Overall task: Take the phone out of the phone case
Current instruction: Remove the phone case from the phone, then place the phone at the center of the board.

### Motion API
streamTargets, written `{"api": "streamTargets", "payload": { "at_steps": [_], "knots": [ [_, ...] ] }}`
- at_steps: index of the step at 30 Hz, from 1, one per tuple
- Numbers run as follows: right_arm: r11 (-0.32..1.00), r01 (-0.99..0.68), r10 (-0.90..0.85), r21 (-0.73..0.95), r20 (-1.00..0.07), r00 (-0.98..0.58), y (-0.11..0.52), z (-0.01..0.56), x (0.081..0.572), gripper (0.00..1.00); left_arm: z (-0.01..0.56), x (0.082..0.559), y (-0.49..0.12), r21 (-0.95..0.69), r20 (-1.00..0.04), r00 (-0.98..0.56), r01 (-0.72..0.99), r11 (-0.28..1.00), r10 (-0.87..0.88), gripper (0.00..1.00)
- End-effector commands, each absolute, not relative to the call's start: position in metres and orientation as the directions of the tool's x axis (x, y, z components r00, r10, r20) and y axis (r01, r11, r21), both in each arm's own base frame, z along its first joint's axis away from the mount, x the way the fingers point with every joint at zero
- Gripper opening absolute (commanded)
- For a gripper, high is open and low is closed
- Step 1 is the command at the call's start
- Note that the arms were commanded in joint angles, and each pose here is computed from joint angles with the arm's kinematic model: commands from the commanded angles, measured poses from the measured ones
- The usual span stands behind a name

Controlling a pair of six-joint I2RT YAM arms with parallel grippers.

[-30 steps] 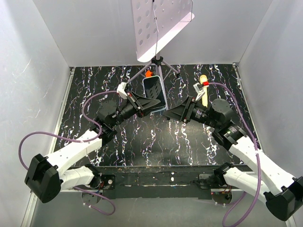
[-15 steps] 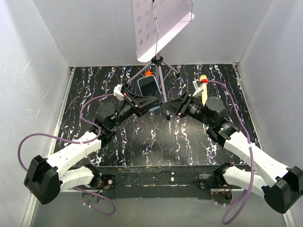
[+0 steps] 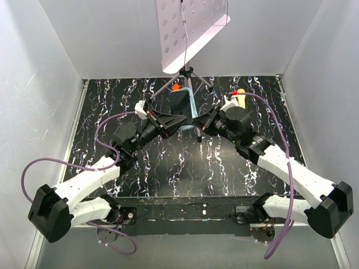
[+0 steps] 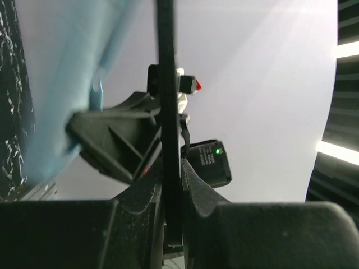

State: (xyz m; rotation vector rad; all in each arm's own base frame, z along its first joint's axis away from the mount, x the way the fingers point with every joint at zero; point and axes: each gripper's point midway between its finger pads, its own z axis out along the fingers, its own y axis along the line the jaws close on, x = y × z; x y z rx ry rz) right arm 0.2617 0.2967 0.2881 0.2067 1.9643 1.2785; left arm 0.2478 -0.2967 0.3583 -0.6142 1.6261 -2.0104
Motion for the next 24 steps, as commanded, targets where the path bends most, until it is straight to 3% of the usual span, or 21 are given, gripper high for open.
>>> {"api": "streamTargets", "payload": {
  "at_steps": [1,5,9,15,20,24],
  "knots": [
    [0.846,0.153,0.501,0.510,-0.666,-0.553,0.196,0.209,0.289,0.01,0.392,0.233,-0.279,-0.955,-0.020,-0.759,0.208,-0.214,-0.651,0.00],
    [0.898,0.153,0.419,0.413,-0.694,-0.586,0.173,0.175,0.270,0.01,0.373,0.240,-0.271,-0.972,-0.052,-0.716,0.195,-0.128,-0.697,0.00],
    [0.855,-0.020,0.392,0.519,-0.671,-0.629,0.193,0.177,0.248,0.01,0.344,0.259,-0.252,-0.980,-0.176,-0.622,0.185,0.075,-0.763,0.00],
    [0.743,-0.137,0.429,0.656,-0.623,-0.654,0.205,0.201,0.217,0.01,0.294,0.313,-0.167,-0.916,-0.368,-0.280,-0.056,0.398,-0.887,0.00],
    [0.735,-0.141,0.433,0.664,-0.619,-0.655,0.195,0.207,0.203,0.01,0.271,0.365,-0.097,-0.914,-0.341,-0.015,-0.227,0.336,-0.940,0.00],
    [0.728,-0.118,0.451,0.675,-0.601,-0.660,0.186,0.204,0.193,0.01,0.245,0.404,-0.060,-0.952,-0.170,0.141,-0.277,0.126,-0.975,0.00]
  ]
}}
